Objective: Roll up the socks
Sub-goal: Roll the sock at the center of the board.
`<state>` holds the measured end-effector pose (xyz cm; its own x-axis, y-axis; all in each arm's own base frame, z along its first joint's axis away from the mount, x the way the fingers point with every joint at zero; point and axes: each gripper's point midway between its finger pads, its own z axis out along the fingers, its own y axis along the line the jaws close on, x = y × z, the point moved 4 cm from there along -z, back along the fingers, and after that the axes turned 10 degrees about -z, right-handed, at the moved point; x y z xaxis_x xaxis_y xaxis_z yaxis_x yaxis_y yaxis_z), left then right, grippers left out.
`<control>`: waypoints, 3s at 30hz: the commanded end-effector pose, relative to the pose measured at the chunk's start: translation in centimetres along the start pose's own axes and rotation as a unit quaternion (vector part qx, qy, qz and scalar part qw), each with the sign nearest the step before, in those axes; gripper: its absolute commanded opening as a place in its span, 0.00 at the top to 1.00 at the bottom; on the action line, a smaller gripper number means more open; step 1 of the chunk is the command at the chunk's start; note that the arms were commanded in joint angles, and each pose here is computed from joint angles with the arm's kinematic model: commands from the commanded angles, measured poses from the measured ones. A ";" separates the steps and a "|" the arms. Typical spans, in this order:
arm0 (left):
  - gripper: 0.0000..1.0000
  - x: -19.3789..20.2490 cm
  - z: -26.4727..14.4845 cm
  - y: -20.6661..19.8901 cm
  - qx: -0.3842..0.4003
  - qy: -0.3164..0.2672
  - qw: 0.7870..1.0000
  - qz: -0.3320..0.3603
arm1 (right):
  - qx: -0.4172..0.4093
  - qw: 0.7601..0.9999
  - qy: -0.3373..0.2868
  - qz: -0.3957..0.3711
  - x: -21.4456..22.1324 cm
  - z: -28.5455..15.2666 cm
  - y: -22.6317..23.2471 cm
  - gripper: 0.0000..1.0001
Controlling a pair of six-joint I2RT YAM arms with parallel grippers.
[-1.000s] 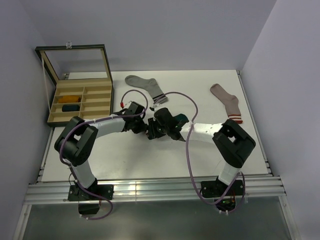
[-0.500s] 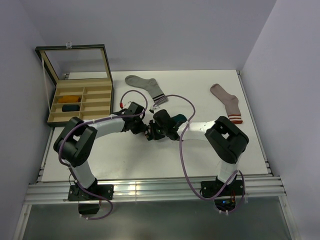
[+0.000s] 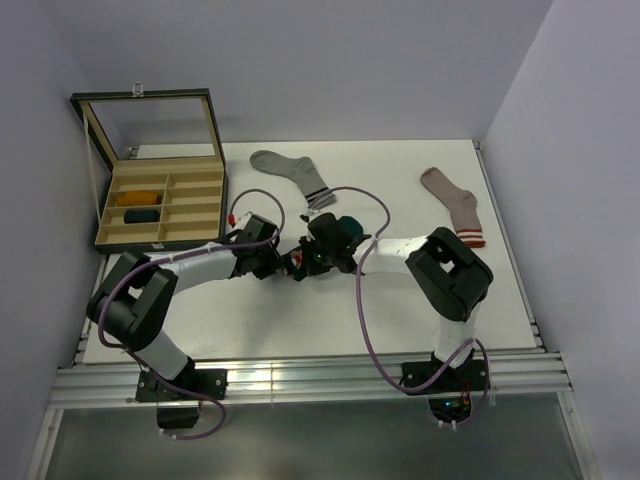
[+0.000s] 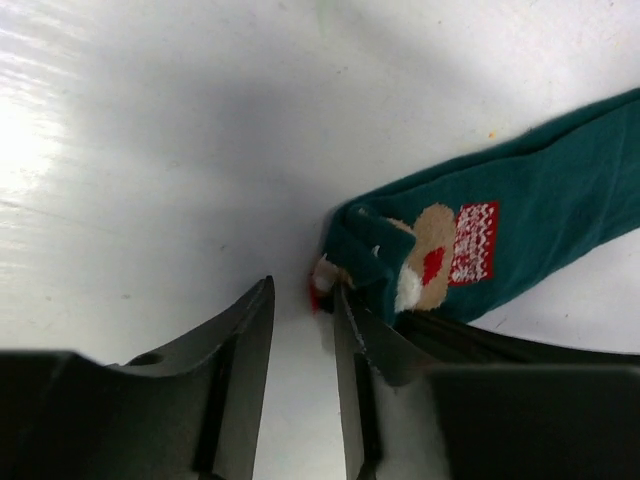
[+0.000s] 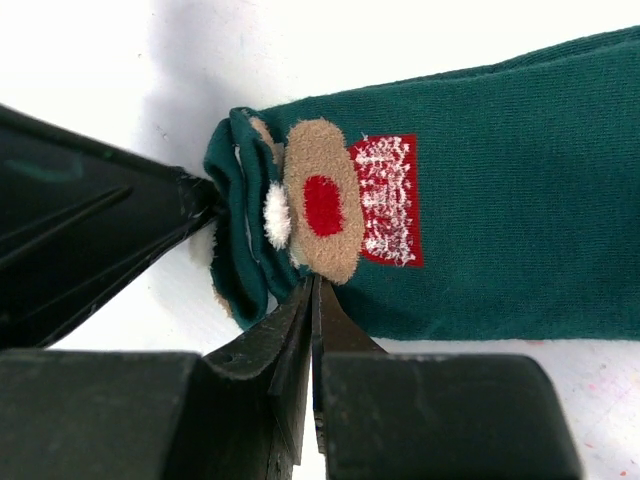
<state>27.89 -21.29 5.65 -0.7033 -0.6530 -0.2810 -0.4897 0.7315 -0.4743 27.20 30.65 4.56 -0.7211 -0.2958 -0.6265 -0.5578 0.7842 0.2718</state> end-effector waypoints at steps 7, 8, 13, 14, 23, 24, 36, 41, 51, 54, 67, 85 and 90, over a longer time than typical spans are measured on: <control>0.59 -0.3 -1.4 0.3 0.057 -0.005 0.998 -0.017 | 0.006 0.998 0.064 0.003 2.8 1.0 -1.2 0.92; 0.59 -0.1 -1.4 0.4 0.060 -0.003 0.998 -0.018 | 0.006 0.998 0.064 0.003 2.8 1.0 -1.2 0.92; 0.65 0.0 -1.3 -0.5 0.081 0.007 0.997 -0.019 | 0.004 0.998 0.060 -0.005 2.4 0.8 -1.1 0.92; 0.66 0.0 -1.2 -0.9 0.085 0.010 0.996 -0.018 | 0.002 0.998 0.060 -0.006 2.3 0.8 -1.0 0.91; 0.79 0.3 -0.8 -2.9 0.122 0.034 0.992 -0.029 | 0.000 0.998 0.060 -0.012 2.2 0.8 -1.0 0.91; 0.79 0.4 -0.8 -3.0 0.123 0.035 0.991 -0.031 | 0.000 0.998 0.059 -0.011 2.1 0.8 -1.0 0.91; 0.90 -0.1 -1.0 -3.5 0.138 0.052 0.987 -0.069 | -0.001 0.997 0.070 -0.013 2.3 1.2 -1.0 0.91; 0.92 -0.2 -0.5 -3.5 0.130 0.056 0.987 -0.079 | -0.007 0.997 0.077 -0.013 2.5 1.4 -0.9 0.90; 0.95 0.6 1.5 -1.1 0.056 0.065 0.992 -0.094 | -0.025 0.998 0.052 -0.008 0.9 -0.2 0.2 0.80; 0.96 0.4 1.5 -1.1 0.053 0.061 0.993 -0.091 | -0.024 1.000 0.020 -0.001 -0.8 -1.7 0.7 0.72; 0.96 -0.2 1.0 -1.9 0.056 0.050 0.994 -0.076 | -0.010 0.998 -0.040 0.037 -4.8 -2.7 0.8 0.65; 0.96 -0.3 0.9 -2.1 0.057 0.051 0.994 -0.073 | -0.032 0.998 -0.019 0.056 -4.5 0.2 1.2 0.68; 0.97 -0.2 1.0 -2.0 0.056 0.053 0.994 -0.073 | -0.037 0.998 -0.027 0.054 -5.1 -0.2 1.5 0.69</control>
<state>29.09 -22.59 5.70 -0.6788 -0.7274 -0.1003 -0.5423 0.5887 -0.5994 28.33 32.09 6.11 -0.7858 -0.2264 -0.5756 -0.4969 0.7852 0.3695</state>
